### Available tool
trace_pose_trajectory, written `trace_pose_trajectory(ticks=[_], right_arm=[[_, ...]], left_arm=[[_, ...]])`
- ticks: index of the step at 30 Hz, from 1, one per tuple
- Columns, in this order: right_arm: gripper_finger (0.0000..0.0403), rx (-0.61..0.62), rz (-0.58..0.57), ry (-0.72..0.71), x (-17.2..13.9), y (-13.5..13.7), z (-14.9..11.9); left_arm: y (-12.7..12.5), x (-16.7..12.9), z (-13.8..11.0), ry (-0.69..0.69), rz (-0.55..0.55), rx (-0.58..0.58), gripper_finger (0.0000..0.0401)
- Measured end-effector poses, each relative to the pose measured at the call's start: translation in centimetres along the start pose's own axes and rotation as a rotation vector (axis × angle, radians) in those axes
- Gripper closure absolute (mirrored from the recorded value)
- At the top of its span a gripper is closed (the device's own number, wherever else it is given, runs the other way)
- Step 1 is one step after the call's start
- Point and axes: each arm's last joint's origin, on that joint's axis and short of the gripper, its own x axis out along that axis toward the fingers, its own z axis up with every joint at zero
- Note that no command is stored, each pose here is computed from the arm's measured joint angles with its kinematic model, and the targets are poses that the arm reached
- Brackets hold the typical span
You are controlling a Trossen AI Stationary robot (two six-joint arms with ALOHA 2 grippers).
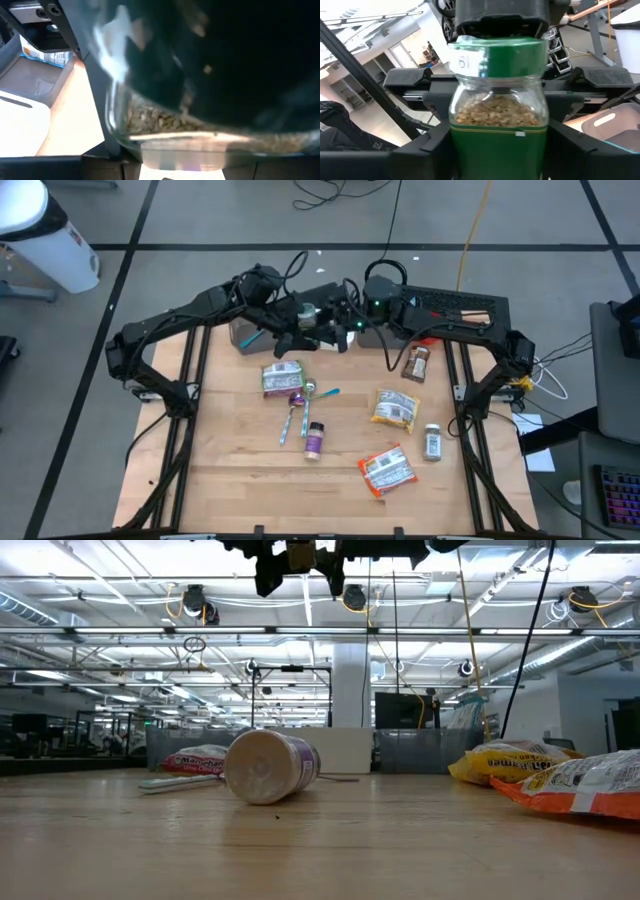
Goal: Pick & Place Food Item
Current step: Put the green seasoning bottle into the white bin
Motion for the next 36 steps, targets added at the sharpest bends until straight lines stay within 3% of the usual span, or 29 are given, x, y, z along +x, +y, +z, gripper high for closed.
trace_pose_trajectory(ticks=[2, 10, 17, 22, 31, 36], right_arm=[[0.0207, 0.0, -0.009, 0.0, 0.0, 0.0, 0.0], [0.0208, -0.021, -0.026, -0.002, 0.0, -0.1, 0.0], [0.0208, -0.023, -0.043, 0.001, -0.5, -0.4, 0.2], [0.0208, -0.037, -0.064, -0.028, -2.1, -0.3, 1.5], [0.0208, -0.032, -0.059, 0.035, -3.0, 0.3, 1.5], [0.0208, -0.024, -0.062, 0.074, -2.7, 0.7, 0.9]], left_arm=[[0.0, 0.0, 0.0, -0.003, 0.004, -0.009, 0.0196], [0.0, 0.0, 0.1, -0.009, 0.008, -0.001, 0.0194], [0.3, -0.2, 0.3, -0.027, 0.027, 0.013, 0.0067], [0.6, -1.7, 0.5, -0.055, 0.019, 0.002, 0.0016], [0.2, -6.8, 3.1, -0.24, 0.084, 0.069, 0.0014], [0.0, -7.4, 4.6, -0.26, 0.095, 0.1, 0.0028]])
